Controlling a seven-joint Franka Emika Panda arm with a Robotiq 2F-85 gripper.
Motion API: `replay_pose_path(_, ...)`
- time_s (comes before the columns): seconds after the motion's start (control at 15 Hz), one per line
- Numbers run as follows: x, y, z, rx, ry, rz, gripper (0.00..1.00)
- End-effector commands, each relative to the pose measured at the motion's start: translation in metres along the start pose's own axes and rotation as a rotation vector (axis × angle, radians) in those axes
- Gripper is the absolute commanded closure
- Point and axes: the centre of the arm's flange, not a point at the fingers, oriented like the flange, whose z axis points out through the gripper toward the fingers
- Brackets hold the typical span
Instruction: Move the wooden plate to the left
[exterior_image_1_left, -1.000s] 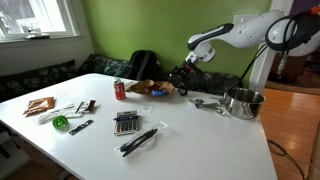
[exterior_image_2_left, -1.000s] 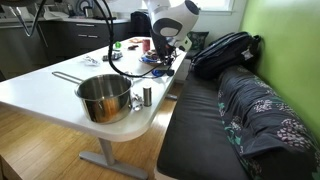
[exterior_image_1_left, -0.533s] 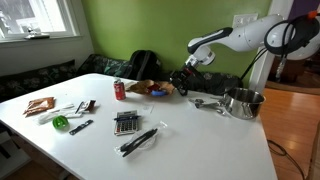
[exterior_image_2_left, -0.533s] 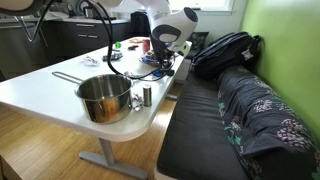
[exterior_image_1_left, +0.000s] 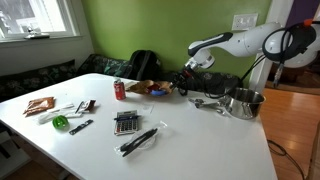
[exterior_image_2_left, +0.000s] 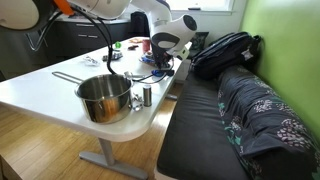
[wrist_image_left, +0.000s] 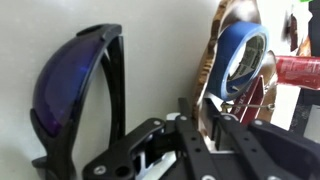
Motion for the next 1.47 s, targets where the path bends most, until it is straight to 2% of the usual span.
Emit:
replay_pose_path(0.0,0.035,0.005,0.014,0.074,0.048,-0.024,0.98)
replay_pose_path(0.13,0.036,0.005,0.016,0.093,0.063,-0.029,0.69)
replay_pose_path(0.33,0.038,0.01,0.019,0.102,0.085,-0.031,0.45)
replay_pose_path(0.4,0.038,0.009,0.017,0.109,0.092,-0.034,0.82)
replay_pose_path(0.53,0.04,0.01,0.017,0.119,0.106,-0.036,0.84)
replay_pose_path(0.6,0.04,0.01,0.017,0.122,0.111,-0.037,0.9)
replay_pose_path(0.67,0.041,0.011,0.016,0.123,0.116,-0.038,1.0)
replay_pose_path(0.93,0.04,0.01,0.011,0.134,0.11,-0.034,0.98)
replay_pose_path(1.13,0.034,0.0,-0.012,0.183,0.102,-0.046,0.98)
replay_pose_path(1.4,0.023,-0.008,-0.049,0.206,0.124,-0.11,0.98)
